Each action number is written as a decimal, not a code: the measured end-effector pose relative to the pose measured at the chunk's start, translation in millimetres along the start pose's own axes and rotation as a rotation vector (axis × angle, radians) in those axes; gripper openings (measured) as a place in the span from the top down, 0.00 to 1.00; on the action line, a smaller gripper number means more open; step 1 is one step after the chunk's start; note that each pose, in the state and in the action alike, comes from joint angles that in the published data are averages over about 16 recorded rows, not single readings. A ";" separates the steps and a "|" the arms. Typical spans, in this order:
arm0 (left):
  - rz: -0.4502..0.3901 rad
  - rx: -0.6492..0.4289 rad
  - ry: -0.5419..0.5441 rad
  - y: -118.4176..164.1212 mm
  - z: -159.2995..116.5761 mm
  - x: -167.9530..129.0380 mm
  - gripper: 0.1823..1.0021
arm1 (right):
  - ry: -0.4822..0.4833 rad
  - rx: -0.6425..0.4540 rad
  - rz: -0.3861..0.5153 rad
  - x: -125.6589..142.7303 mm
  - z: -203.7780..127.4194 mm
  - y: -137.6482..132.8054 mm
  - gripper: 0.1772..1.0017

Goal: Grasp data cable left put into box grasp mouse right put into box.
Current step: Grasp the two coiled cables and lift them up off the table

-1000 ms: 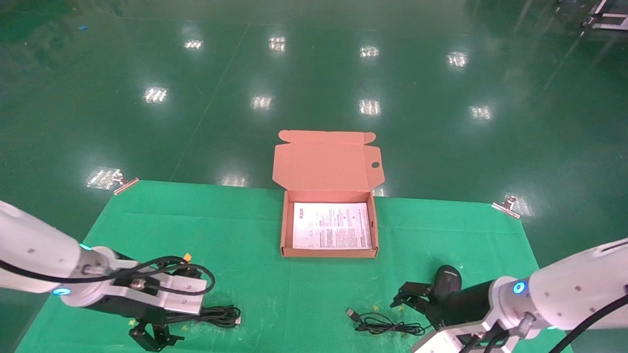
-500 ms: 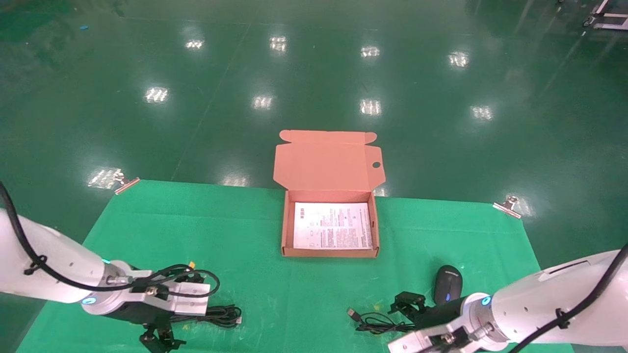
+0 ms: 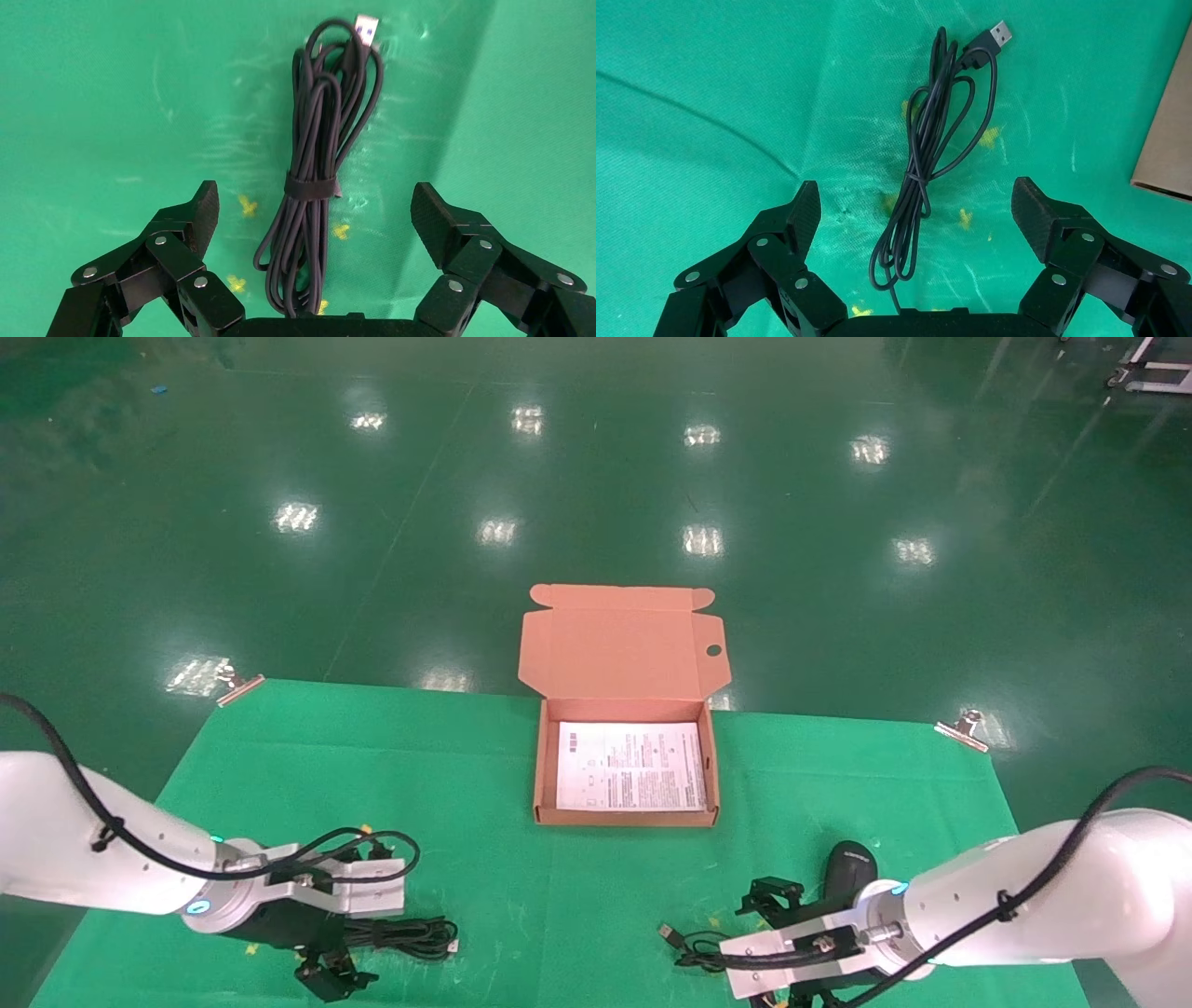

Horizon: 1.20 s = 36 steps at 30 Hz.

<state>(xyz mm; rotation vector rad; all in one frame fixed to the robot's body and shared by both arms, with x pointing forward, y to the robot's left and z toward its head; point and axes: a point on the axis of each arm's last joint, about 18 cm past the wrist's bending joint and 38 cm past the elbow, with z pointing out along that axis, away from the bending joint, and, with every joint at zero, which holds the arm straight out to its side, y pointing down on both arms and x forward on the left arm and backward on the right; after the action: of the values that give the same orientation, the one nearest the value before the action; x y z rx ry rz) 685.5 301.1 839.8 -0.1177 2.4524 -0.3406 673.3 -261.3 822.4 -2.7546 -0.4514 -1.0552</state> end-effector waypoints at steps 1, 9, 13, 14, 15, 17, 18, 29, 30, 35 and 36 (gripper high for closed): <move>-0.008 0.000 0.000 1.2 1.8 -0.5 0.00 | -0.001 -0.002 0.004 0.6 1.7 0.5 0.00; -0.051 0.004 -0.001 8.9 12.2 -3.9 0.00 | -0.013 -0.007 0.039 3.7 12.4 3.4 0.00; -0.065 0.009 -0.004 11.1 14.5 -5.4 0.00 | -0.015 -0.006 0.053 4.9 15.0 4.3 0.00; -0.068 0.010 -0.005 11.4 14.8 -5.8 0.01 | -0.015 -0.005 0.056 5.1 15.3 4.4 0.00; -0.069 0.011 -0.005 11.6 14.9 -6.0 0.01 | -0.015 -0.005 0.058 5.3 15.6 4.6 0.00; -0.072 0.013 -0.006 11.8 15.2 -6.4 0.01 | -0.015 -0.003 0.063 5.6 16.0 4.7 0.01; -0.073 0.014 -0.006 11.9 15.2 -6.5 0.02 | -0.015 -0.003 0.065 5.7 16.0 4.8 0.01; -0.070 0.013 -0.006 11.3 14.5 -6.7 0.11 | -0.013 -0.002 0.062 5.9 15.4 4.4 0.11; -0.069 0.013 -0.006 11.2 14.4 -6.7 0.13 | -0.013 -0.002 0.062 5.9 15.3 4.3 0.12; -0.067 0.012 -0.006 11.0 14.1 -6.6 0.23 | -0.013 -0.002 0.060 5.6 15.2 4.1 0.21; -0.066 0.012 -0.006 10.9 14.1 -6.6 0.25 | -0.013 -0.002 0.060 5.6 15.2 4.1 0.24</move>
<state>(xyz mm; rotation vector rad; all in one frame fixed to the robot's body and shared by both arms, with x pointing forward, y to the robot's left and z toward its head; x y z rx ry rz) 699.4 309.7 830.1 -0.1949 2.4442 -0.3831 688.1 -260.1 814.8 -2.7598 -0.3678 -1.0247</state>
